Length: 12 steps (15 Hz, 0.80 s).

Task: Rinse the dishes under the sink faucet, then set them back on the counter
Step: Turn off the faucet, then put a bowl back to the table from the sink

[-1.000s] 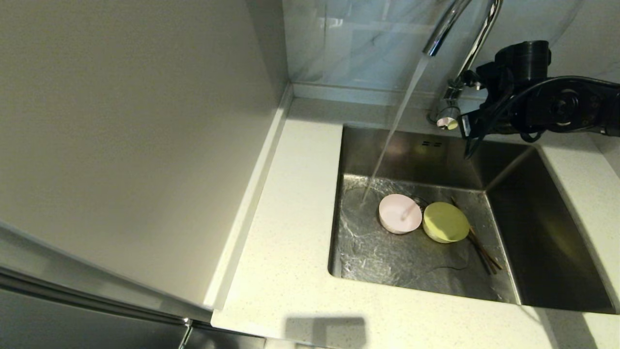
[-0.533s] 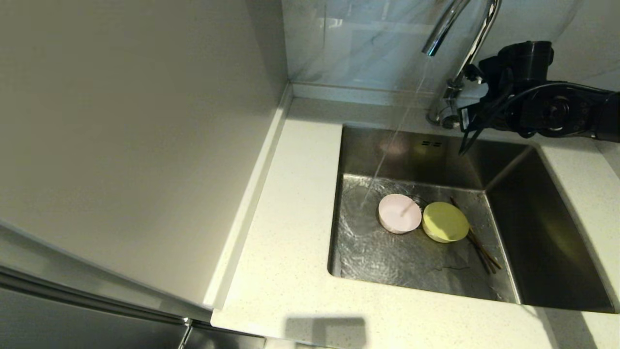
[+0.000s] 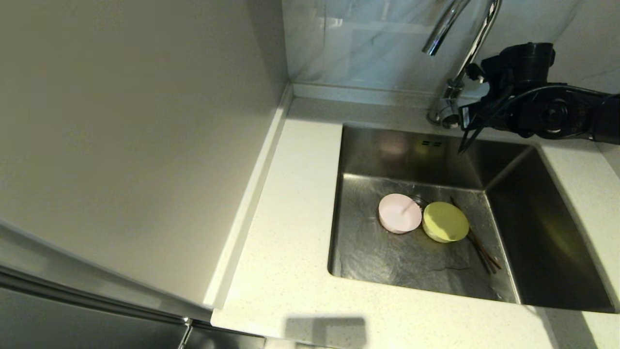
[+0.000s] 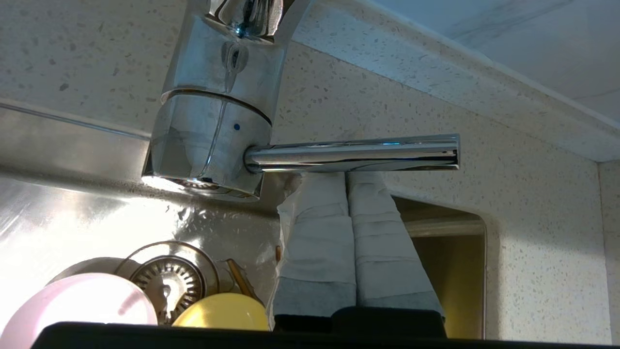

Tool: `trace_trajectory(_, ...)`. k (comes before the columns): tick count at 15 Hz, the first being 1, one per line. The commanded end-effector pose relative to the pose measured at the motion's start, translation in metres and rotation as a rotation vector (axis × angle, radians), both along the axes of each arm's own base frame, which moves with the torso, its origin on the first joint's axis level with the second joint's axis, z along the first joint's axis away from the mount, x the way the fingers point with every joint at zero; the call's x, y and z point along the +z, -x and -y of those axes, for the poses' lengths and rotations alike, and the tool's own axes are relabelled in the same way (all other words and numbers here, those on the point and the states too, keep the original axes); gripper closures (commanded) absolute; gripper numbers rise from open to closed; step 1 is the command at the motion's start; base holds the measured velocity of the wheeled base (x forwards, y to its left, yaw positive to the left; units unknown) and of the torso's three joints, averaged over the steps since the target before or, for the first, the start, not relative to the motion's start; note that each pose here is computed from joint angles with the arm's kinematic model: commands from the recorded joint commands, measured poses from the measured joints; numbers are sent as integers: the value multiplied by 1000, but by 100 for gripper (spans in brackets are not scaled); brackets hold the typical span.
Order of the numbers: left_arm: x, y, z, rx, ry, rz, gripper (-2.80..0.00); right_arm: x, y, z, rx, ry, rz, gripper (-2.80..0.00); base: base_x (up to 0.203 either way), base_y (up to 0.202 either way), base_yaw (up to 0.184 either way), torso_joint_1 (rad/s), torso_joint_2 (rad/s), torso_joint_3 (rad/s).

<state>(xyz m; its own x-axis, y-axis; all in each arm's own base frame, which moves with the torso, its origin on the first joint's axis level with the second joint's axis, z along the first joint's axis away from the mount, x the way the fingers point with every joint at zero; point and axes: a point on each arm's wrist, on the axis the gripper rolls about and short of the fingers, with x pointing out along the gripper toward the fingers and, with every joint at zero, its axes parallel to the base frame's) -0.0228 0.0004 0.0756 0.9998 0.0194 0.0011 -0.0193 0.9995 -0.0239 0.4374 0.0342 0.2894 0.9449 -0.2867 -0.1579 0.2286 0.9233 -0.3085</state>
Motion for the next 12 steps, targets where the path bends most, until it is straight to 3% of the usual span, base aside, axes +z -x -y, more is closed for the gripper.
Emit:
trace_trajectory(1, 0, 0, 0, 1, 1, 4, 0, 6, 9, 2, -6, 3, -6, 0, 0, 0, 0, 0, 0, 0)
trace_trajectory(9, 0, 0, 0, 1, 1, 4, 0, 4, 98, 26, -49, -29, -130, 0, 0, 0, 0, 0, 0, 0)
trace_trajectory(12, 0, 0, 0, 1, 1, 4, 0, -10, 134, 43, -6, -67, -312, 0, 0, 0, 0, 0, 0, 0)
